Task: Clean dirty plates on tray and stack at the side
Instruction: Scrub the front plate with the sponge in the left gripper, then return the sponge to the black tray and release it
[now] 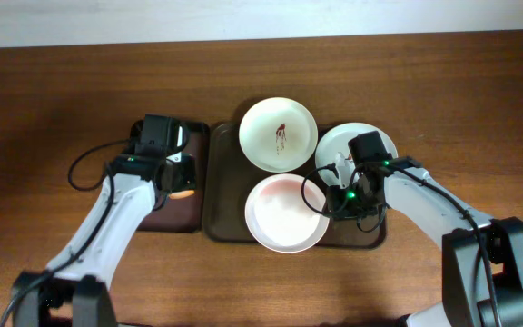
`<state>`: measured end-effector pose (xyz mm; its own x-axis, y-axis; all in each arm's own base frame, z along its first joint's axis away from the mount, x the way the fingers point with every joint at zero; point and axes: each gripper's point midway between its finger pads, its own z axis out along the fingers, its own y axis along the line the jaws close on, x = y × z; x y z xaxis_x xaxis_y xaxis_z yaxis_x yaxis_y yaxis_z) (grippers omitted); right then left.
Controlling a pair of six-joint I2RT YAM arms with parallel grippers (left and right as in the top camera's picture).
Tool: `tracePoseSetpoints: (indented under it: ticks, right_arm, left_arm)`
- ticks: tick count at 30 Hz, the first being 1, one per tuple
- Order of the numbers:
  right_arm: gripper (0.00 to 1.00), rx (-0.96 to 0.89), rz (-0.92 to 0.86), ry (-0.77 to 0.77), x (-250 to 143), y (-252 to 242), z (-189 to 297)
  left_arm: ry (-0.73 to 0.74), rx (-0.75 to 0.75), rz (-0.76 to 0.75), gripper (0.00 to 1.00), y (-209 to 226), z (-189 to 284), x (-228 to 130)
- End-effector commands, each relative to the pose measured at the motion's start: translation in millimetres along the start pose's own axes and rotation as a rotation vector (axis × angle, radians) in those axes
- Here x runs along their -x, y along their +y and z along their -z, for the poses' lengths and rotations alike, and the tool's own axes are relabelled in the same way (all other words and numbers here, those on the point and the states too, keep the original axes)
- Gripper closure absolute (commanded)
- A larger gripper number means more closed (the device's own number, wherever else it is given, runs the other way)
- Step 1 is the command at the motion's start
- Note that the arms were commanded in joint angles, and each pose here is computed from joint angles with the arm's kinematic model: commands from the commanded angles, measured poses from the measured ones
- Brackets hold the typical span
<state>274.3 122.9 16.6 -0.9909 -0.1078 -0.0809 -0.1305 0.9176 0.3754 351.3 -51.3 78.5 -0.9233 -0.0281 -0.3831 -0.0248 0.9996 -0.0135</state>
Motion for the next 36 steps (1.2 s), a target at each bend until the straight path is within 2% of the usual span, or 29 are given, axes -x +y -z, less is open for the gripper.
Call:
tracePoseSetpoints:
  ticks: [1,5,6,7,8,13,19,20,21,22,23,24,27,28,29,30,31,33,36]
  right_arm:
    - [0.72,-0.009,0.001,0.001,2.7,0.3,-1.3]
    - [0.73,-0.009,0.001,0.002,2.6,0.3,-1.3]
    - [0.72,-0.009,0.001,0.001,2.7,0.3,-1.3]
    - [0.72,-0.009,0.001,0.001,2.7,0.3,-1.3]
    - [0.72,-0.009,0.001,0.001,2.7,0.3,-1.3]
    - [0.72,-0.009,0.001,0.002,2.6,0.3,-1.3]
    - [0.72,-0.009,0.001,0.001,2.7,0.2,-1.3]
    - [0.72,-0.009,0.001,0.001,2.7,0.2,-1.3]
    - [0.72,-0.009,0.001,0.001,2.7,0.2,-1.3]
    - [0.72,-0.009,0.001,0.002,2.6,0.2,-1.3]
    - [0.72,-0.009,0.001,0.002,2.6,0.2,-1.3]
    - [0.72,-0.009,0.001,0.002,2.5,0.2,-1.3]
    - [0.72,-0.009,0.001,0.002,2.5,0.2,-1.3]
    - [0.72,-0.009,0.001,0.002,2.5,0.2,-1.3]
    - [0.72,-0.009,0.001,0.002,2.6,0.1,-1.2]
    - [0.72,-0.009,0.001,0.002,2.6,0.1,-1.2]
    - [0.72,-0.009,0.001,0.001,2.7,0.1,-1.2]
    - [0.72,-0.009,0.001,0.002,2.5,0.1,-1.2]
    - [0.72,-0.009,0.001,0.002,2.5,0.1,-1.2]
  left_arm:
    - [0.048,0.029,-0.092,1.00,5.1,-26.2,-4.2]
    - [0.135,0.039,-0.136,0.98,6.8,-52.1,-21.2]
    - [0.140,0.044,-0.137,0.68,7.5,-55.4,-22.1]
    - [0.133,0.058,-0.137,0.49,9.7,-56.3,-20.3]
    - [0.114,0.077,-0.137,0.37,12.5,-56.6,-15.8]
    - [0.045,0.084,-0.131,0.36,11.8,-59.3,1.2]
    - [0.107,0.054,-0.135,0.41,6.6,-79.2,-13.2]
    - [0.111,0.033,-0.134,0.46,3.0,-81.5,-14.2]
    - [0.105,0.014,-0.132,0.55,-0.4,-81.9,-12.9]
    - [0.092,0.005,-0.132,0.72,-2.7,-82.0,-9.7]
    - [0.079,0.004,-0.131,0.97,-3.1,-82.2,-6.5]
    - [0.068,0.003,-0.130,1.00,-3.6,-81.9,-3.5]
    - [0.021,0.026,-0.127,1.00,-2.0,-71.9,19.7]
    - [0.000,0.022,-0.126,0.92,-4.0,-64.2,31.4]
    - [-0.007,0.021,-0.125,0.59,-4.9,-58.6,38.0]
    - [0.000,0.022,-0.126,0.42,-5.0,-55.2,39.9]
    - [0.030,0.025,-0.128,0.37,-3.8,-54.0,33.5]
    - [0.135,0.037,-0.136,0.38,1.0,-55.2,5.1]
    - [0.172,0.042,-0.139,0.36,3.9,-62.1,-12.7]
